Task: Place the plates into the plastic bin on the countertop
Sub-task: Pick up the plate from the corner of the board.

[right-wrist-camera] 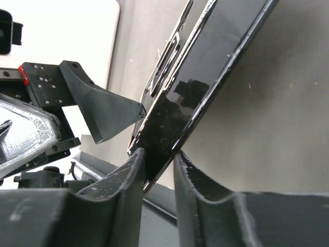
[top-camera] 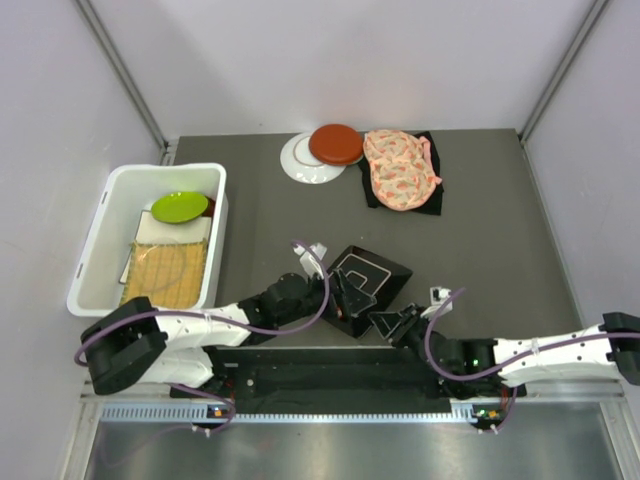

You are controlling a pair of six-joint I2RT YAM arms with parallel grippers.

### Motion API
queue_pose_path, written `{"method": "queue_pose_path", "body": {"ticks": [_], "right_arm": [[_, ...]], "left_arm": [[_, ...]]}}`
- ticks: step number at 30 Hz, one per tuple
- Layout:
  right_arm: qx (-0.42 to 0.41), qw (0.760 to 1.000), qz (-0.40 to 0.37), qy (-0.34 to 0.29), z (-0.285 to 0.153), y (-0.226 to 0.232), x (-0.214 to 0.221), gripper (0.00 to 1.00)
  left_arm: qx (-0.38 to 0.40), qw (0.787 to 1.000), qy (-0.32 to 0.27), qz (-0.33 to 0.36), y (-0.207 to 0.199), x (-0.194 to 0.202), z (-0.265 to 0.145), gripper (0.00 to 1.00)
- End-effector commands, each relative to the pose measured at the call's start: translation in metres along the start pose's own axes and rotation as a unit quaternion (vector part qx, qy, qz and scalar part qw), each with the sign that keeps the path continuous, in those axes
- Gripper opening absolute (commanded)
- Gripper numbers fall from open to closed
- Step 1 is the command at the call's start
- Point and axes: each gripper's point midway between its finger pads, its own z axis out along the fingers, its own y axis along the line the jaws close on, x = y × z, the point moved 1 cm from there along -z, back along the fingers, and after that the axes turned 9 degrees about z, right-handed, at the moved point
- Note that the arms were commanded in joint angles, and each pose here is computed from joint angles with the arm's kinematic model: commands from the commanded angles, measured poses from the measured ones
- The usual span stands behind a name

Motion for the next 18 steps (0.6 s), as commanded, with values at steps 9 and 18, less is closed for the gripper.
{"method": "queue_pose_path", "body": {"ticks": [9, 18], "right_arm": [[-0.111, 0.989, 0.081, -0.060, 0.001, 0.103, -0.044, 0.01], [-0.106, 0.988, 0.067, -0.084, 0.006, 0.116, -0.059, 0.00]], "left_arm": [[-0.001, 0.998, -0.010, 0.063, -0.017, -0.018, 0.001, 0.98], [-0.089, 0.968, -0.033, 0.233, 0.002, -0.051, -0.025, 0.99]]}}
